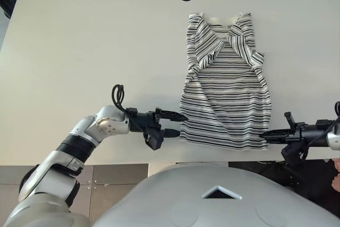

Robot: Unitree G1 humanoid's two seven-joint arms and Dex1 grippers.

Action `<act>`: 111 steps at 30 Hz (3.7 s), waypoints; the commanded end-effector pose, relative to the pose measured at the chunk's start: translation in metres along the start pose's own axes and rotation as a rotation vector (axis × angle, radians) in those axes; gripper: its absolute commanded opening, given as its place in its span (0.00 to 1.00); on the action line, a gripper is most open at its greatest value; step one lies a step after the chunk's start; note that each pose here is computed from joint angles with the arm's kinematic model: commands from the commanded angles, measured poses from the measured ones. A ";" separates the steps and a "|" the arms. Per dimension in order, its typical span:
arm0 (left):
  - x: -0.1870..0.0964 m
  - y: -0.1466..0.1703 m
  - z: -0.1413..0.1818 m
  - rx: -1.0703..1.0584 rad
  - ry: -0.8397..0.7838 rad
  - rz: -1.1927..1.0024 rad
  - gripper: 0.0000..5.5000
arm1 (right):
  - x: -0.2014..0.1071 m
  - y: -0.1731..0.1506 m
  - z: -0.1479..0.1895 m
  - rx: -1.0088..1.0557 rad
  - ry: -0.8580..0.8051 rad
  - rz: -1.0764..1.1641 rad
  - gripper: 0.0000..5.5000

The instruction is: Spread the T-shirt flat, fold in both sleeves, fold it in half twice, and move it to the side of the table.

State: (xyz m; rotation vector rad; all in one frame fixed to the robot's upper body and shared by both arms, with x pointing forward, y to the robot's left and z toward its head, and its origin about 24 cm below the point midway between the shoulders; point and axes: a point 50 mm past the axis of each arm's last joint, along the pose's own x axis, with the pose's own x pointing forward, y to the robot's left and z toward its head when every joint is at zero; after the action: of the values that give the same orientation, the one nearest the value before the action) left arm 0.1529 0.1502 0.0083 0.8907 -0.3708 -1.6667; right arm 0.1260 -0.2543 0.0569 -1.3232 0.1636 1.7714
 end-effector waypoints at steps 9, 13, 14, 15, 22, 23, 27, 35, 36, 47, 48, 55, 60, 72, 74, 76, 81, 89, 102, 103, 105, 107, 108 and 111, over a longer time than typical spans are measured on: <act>0.008 -0.039 -0.007 -0.094 0.078 -0.230 0.21 | 0.005 0.009 0.003 0.023 -0.002 0.095 0.02; 0.009 -0.033 -0.010 -0.062 0.089 -0.205 0.13 | 0.005 0.009 0.004 0.021 -0.003 0.092 0.02; 0.009 -0.033 -0.010 -0.062 0.086 -0.206 0.11 | 0.005 0.009 0.004 0.021 -0.004 0.091 0.02; 0.009 -0.034 -0.009 -0.064 0.081 -0.210 0.09 | 0.005 0.009 0.004 0.021 -0.005 0.091 0.02; 0.011 -0.036 -0.007 -0.082 0.066 -0.216 0.02 | 0.005 0.008 0.004 0.020 -0.007 0.091 0.02; 0.011 -0.035 -0.007 -0.089 0.064 -0.213 0.02 | 0.005 0.007 0.005 0.043 -0.013 0.076 0.02; 0.007 -0.035 0.009 -0.344 0.000 -0.226 0.02 | -0.011 -0.006 0.014 0.516 -0.153 0.023 0.02; -0.028 0.014 0.058 -0.850 -0.296 -0.315 0.02 | -0.052 -0.026 0.008 0.875 -0.565 -0.112 0.02; -0.029 0.019 0.059 -0.855 -0.304 -0.298 0.02 | -0.053 -0.028 0.007 0.882 -0.601 -0.128 0.02; -0.022 0.088 0.006 -0.711 -0.148 0.407 0.02 | -0.049 -0.076 -0.033 0.831 -0.653 -0.655 0.02; -0.023 0.094 0.000 -0.704 -0.125 0.460 0.02 | -0.049 -0.084 -0.039 0.817 -0.638 -0.727 0.02; -0.027 0.120 -0.044 -0.720 0.041 0.682 0.02 | -0.039 -0.113 -0.073 0.835 -0.477 -0.950 0.02; -0.035 0.130 -0.078 -0.769 0.160 0.799 0.02 | -0.020 -0.128 -0.097 0.910 -0.395 -0.976 0.02; -0.035 0.136 -0.120 -1.007 0.240 0.794 0.07 | 0.007 -0.166 -0.146 1.199 -0.185 -1.065 0.06; -0.035 0.137 -0.127 -1.105 0.242 0.818 0.12 | 0.008 -0.171 -0.149 1.293 -0.217 -1.096 0.13; -0.038 0.139 -0.131 -1.187 0.239 0.851 0.18 | 0.008 -0.175 -0.152 1.365 -0.241 -1.119 0.20; -0.060 0.145 -0.141 -1.404 0.234 1.055 0.29 | 0.001 -0.177 -0.161 1.519 -0.181 -1.255 0.26; -0.098 0.176 -0.122 -0.883 0.221 1.251 0.29 | -0.003 -0.201 -0.130 0.768 0.008 -1.253 0.26; 0.019 0.076 -0.039 -0.549 0.082 0.080 0.29 | 0.042 -0.143 -0.103 0.235 0.216 -0.522 0.26; 0.021 0.072 -0.042 -0.563 0.117 0.061 0.29 | 0.045 -0.136 -0.102 0.229 0.214 -0.456 0.26; 0.020 0.064 -0.049 -0.574 0.179 0.041 0.29 | 0.050 -0.122 -0.096 0.222 0.188 -0.314 0.26; 0.017 0.064 -0.054 -0.570 0.212 0.057 0.29 | 0.051 -0.107 -0.082 0.243 0.105 -0.187 0.26; 0.014 0.067 -0.059 -0.576 0.230 0.083 0.29 | 0.052 -0.102 -0.074 0.254 0.058 -0.144 0.26; -0.006 0.069 -0.085 -0.572 0.387 0.177 0.29 | 0.060 -0.100 -0.044 0.256 -0.102 -0.091 0.26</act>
State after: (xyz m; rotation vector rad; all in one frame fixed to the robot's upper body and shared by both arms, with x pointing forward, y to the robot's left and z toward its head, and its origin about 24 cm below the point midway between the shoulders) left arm 0.2495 0.1283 0.0106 0.6040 0.1692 -1.4064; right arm 0.2567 -0.1961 0.0479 -1.1289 0.1668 1.4939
